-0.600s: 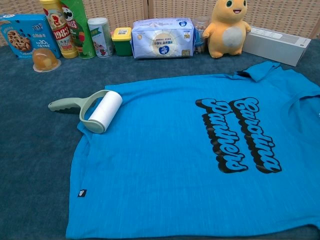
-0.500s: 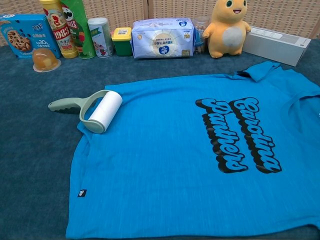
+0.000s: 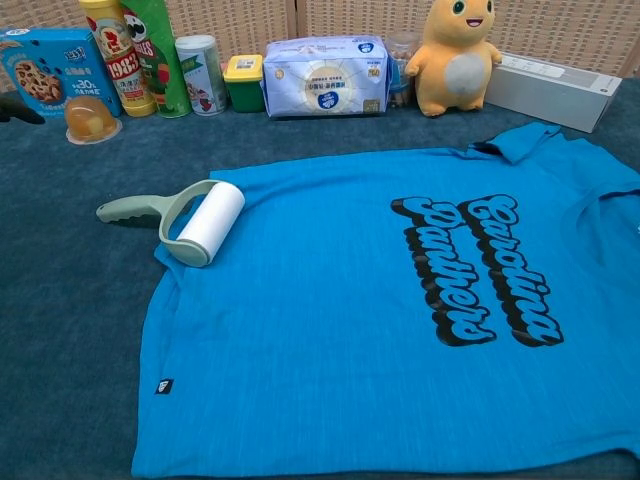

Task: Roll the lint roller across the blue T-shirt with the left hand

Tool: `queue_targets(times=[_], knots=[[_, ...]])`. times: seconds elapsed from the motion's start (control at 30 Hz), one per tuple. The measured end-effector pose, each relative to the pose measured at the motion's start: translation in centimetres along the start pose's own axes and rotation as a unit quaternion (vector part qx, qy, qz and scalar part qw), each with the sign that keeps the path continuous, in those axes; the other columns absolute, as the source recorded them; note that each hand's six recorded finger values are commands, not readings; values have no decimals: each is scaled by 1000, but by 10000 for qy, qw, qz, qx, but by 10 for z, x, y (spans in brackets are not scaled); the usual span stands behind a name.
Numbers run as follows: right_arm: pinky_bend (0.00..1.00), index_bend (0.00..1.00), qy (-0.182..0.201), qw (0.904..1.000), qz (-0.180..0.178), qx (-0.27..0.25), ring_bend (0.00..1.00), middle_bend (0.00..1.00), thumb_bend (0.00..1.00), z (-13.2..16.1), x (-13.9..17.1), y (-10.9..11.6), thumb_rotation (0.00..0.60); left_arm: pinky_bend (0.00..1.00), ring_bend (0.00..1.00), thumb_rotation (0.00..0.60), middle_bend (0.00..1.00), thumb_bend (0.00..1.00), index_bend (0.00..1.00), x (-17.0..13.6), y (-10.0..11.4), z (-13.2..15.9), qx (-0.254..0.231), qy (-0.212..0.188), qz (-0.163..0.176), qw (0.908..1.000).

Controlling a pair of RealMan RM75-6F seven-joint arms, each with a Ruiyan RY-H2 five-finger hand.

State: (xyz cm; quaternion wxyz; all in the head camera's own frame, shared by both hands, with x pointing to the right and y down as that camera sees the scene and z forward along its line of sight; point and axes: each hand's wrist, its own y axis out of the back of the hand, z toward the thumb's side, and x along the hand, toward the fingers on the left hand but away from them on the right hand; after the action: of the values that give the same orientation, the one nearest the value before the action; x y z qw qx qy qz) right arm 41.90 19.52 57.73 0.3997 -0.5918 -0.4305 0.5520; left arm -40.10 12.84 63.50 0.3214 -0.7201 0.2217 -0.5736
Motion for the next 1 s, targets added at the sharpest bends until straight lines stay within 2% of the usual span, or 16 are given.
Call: queue_targets(times=[0.23, 0.53, 0.73, 0.83, 1.0], knots=[[0, 85, -92, 9998, 161, 26, 0, 0, 0, -4, -2, -7, 600, 73, 0, 600, 0, 114, 0, 30, 9, 4, 139, -76, -377, 9992], [0, 86, -227, 9993, 276, 69, 0, 0, 0, -11, -7, -11, 600, 73, 0, 600, 13, 111, 0, 65, 2, 17, 123, -249, -736, 9969], [0, 85, -218, 9991, 340, 83, 0, 0, 0, -11, -7, -13, 600, 73, 18, 600, 67, 110, 0, 79, -7, 31, 160, -400, -1030, 9937], [0, 84, -222, 9991, 346, 76, 0, 0, 0, -11, -7, -13, 600, 73, 44, 600, 103, 111, 0, 85, -10, 40, 158, -496, -1062, 9930], [0, 83, -213, 9992, 332, 57, 0, 0, 0, -10, -6, -11, 600, 73, 46, 600, 111, 111, 23, 96, -16, 54, 220, -652, -1089, 9917]])
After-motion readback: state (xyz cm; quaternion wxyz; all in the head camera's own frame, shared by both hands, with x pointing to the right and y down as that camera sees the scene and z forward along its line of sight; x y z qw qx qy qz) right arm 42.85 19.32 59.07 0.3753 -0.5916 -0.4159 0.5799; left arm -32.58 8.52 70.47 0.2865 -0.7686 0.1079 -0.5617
